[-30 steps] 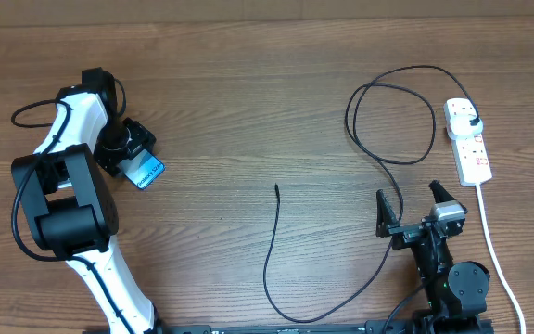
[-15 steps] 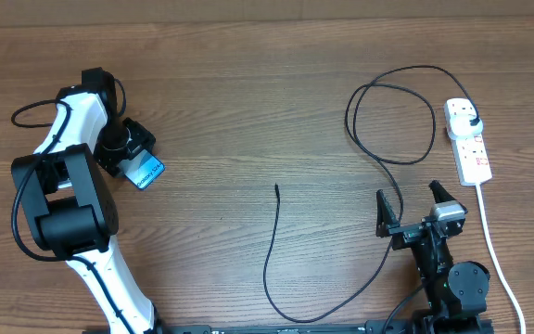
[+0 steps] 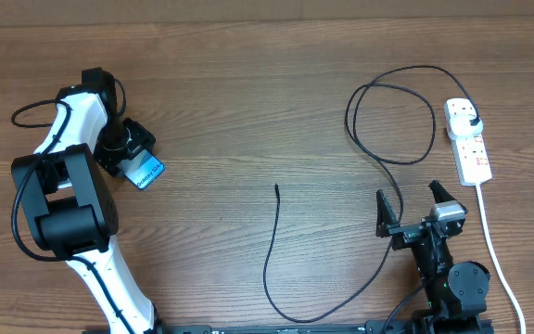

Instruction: Plug charger to phone and switch on socket

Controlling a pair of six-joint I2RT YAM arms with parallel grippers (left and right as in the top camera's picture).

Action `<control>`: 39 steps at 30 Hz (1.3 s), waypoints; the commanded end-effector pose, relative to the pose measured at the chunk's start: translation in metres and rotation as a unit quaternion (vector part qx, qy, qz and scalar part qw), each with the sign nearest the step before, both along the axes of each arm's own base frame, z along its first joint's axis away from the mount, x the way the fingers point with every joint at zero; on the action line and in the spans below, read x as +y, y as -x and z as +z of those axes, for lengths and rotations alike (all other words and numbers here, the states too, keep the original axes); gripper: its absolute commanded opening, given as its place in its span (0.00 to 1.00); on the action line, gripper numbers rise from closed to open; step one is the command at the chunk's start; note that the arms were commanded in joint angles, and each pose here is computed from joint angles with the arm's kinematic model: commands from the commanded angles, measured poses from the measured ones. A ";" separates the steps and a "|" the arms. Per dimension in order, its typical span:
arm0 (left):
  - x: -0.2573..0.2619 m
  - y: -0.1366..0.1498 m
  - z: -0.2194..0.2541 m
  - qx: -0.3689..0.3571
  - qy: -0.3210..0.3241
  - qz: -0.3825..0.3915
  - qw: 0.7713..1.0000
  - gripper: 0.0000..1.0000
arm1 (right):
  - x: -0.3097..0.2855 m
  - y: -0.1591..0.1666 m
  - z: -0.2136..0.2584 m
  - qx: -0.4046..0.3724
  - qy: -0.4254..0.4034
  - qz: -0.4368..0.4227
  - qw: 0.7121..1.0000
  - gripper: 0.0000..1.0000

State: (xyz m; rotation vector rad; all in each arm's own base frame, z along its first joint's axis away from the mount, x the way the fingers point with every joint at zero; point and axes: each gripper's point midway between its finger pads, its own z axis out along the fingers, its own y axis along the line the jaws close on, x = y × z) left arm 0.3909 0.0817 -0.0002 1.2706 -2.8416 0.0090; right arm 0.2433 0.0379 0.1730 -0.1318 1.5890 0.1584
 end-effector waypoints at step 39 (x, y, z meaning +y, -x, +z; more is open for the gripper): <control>-0.002 0.006 0.004 0.023 0.014 0.004 1.000 0.04 | 0.002 0.000 -0.002 -0.002 0.002 0.003 1.000 1.00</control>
